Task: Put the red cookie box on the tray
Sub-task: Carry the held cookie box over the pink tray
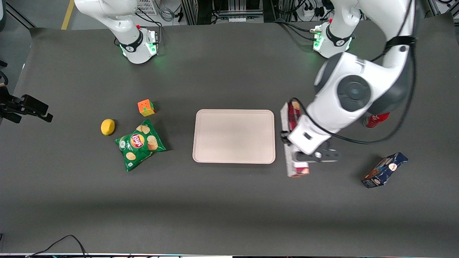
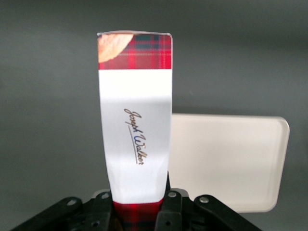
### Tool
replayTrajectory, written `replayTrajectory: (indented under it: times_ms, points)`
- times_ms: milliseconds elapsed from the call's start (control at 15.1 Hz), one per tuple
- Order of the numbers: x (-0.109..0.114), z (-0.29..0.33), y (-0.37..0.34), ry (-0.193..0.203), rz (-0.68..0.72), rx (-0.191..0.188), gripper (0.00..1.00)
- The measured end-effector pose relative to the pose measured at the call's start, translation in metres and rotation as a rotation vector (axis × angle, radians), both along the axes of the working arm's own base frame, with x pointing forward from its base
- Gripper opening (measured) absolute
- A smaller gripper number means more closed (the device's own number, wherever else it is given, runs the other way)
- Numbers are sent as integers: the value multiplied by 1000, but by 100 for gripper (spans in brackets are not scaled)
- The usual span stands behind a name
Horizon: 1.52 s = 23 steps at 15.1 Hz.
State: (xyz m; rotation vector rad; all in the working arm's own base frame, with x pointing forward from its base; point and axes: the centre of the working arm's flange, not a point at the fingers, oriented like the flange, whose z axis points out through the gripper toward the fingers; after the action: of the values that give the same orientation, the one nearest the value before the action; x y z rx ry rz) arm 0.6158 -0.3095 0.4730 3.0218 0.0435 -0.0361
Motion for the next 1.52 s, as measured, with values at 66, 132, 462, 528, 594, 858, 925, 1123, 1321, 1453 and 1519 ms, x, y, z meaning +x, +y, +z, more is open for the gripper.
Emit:
replayTrajectory:
  times_ms: [66, 132, 462, 528, 594, 858, 925, 1123, 1321, 1453, 1519]
  points:
    - [-8, -8, -16, 17, -16, -2, 31]
    - [-16, -17, -31, 32, -19, -3, 31]
    - [-49, -104, -78, -15, -50, 56, 31]
    - [-56, -125, -82, -33, -48, 71, 31]
    - [-63, -143, -84, -42, -43, 78, 31]
    - [-84, -198, -79, -73, -27, 73, 31]
    - [-89, -208, -77, -76, -25, 78, 31]
    - [-98, -223, -74, -65, -10, 91, 31]
    - [-102, -234, -77, -64, 1, 84, 31]
    - [-103, -241, -79, -64, 3, 77, 31]
    - [-103, -244, -79, -64, 4, 75, 31]
